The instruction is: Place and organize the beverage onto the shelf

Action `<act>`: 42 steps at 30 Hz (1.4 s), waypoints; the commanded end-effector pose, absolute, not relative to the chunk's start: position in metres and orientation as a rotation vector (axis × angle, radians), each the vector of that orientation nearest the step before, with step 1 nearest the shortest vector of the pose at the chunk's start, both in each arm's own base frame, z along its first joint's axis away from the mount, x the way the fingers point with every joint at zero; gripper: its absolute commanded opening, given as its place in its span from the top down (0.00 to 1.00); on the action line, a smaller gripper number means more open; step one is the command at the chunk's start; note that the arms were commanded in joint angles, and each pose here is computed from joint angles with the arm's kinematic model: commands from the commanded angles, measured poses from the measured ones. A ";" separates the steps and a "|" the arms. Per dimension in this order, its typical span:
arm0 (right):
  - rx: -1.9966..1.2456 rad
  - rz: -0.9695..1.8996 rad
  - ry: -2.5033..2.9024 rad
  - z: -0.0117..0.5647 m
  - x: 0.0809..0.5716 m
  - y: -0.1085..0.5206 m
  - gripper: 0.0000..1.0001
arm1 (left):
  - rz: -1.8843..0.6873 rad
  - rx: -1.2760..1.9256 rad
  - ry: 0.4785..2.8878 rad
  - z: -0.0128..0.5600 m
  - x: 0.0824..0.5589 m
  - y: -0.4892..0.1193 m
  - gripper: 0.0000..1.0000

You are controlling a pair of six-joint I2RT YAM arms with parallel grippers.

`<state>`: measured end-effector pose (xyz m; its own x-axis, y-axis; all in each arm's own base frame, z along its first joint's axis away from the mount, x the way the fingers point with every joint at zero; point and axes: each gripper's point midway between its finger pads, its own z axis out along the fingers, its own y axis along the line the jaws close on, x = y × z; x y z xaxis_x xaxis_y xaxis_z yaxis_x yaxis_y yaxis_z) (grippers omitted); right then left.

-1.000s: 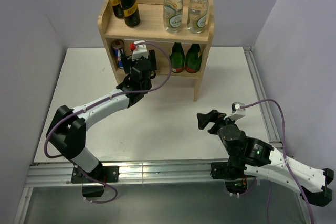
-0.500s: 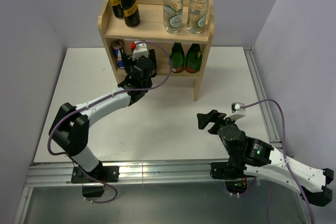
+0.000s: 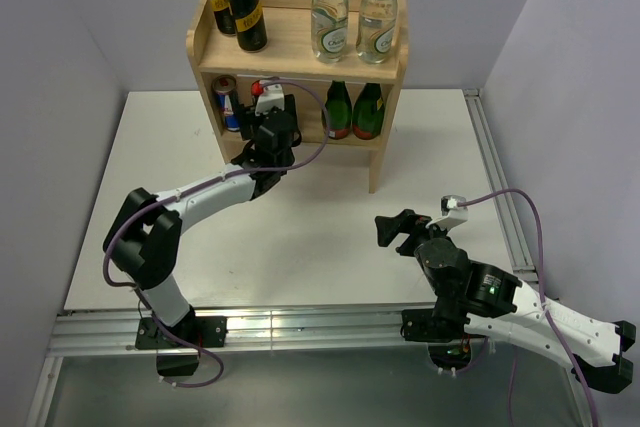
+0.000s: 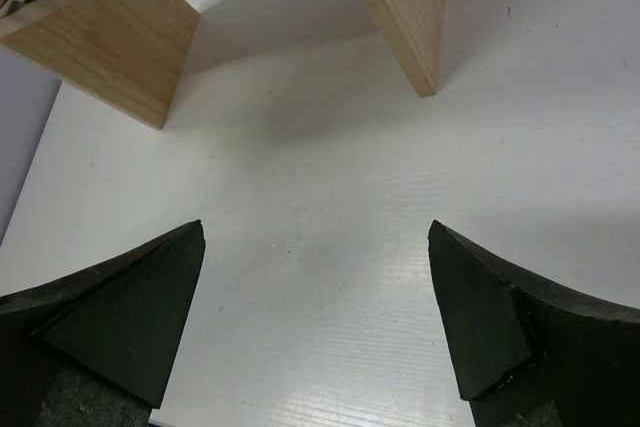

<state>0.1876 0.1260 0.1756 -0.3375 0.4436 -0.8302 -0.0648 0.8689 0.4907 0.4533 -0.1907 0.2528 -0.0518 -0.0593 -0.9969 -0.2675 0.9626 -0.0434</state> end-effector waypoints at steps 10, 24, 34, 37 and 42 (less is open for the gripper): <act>0.293 0.528 1.830 0.178 0.191 0.127 0.00 | 0.296 -0.421 1.534 0.271 0.464 -0.145 0.18; 0.295 0.528 1.829 0.178 0.191 0.127 0.00 | 0.299 -0.432 1.554 0.266 0.466 -0.134 0.09; 0.295 0.530 1.830 0.179 0.190 0.127 0.00 | 0.211 -0.369 1.637 0.253 0.454 -0.143 0.01; 0.294 0.529 1.831 0.178 0.190 0.126 0.00 | 0.180 -0.345 1.655 0.252 0.449 -0.147 0.01; 0.298 0.537 1.825 0.180 0.190 0.126 0.00 | 0.150 -0.314 1.683 0.251 0.438 -0.152 0.01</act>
